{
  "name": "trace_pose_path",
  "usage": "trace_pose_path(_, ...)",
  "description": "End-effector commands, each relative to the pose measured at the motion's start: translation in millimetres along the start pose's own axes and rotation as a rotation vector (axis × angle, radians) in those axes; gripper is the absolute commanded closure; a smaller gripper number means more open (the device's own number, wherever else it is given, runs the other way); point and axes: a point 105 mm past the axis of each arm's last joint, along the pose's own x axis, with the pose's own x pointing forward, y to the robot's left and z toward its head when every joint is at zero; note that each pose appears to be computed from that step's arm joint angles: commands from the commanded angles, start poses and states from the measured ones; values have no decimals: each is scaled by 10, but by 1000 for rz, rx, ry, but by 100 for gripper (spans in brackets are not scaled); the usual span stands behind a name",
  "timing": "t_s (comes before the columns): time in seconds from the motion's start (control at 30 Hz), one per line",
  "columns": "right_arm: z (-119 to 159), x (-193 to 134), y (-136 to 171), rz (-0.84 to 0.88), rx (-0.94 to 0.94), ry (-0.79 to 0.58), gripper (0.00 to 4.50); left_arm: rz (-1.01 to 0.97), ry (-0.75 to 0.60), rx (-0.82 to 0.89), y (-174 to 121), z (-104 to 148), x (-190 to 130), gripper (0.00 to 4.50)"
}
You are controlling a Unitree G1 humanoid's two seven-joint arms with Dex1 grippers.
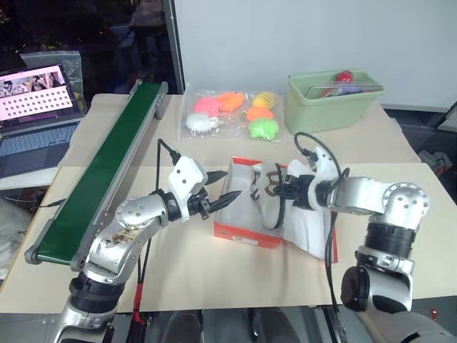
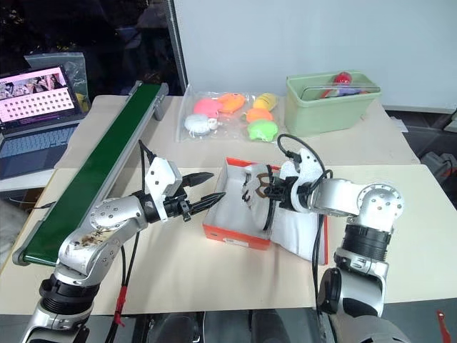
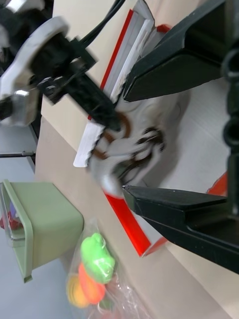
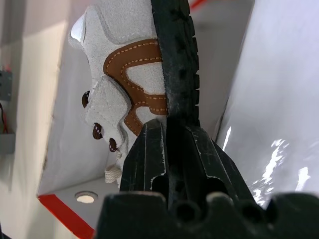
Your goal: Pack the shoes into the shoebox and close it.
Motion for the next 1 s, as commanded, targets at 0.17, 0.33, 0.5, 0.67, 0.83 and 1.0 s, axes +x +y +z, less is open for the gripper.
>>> trace_pose_path(0.17, -60, 7, 20, -34, 72, -44, 438, 14, -44, 57, -6, 202, -52, 164)
trace_pose_path(0.33, -29, 25, -38, -91, 121, -69, 438, 12, -44, 49, -40, 200, -49, 164)
trace_pose_path(0.5, 78, -24, -85, -143, 115, -111, 438, 12, -42, 43, -35, 195, -37, 164)
trace_pose_path(0.67, 164, -118, -120, -195, 46, -132, 438, 7, -41, 39, -39, 191, -28, 164)
trace_pose_path(0.83, 152, -135, -116, -216, 27, -126, 438, 2, -45, 39, -46, 200, -13, 164)
trace_pose_path(1.0, 144, -147, -92, -225, 47, -136, 236, 1, -49, 40, -41, 209, -3, 159)
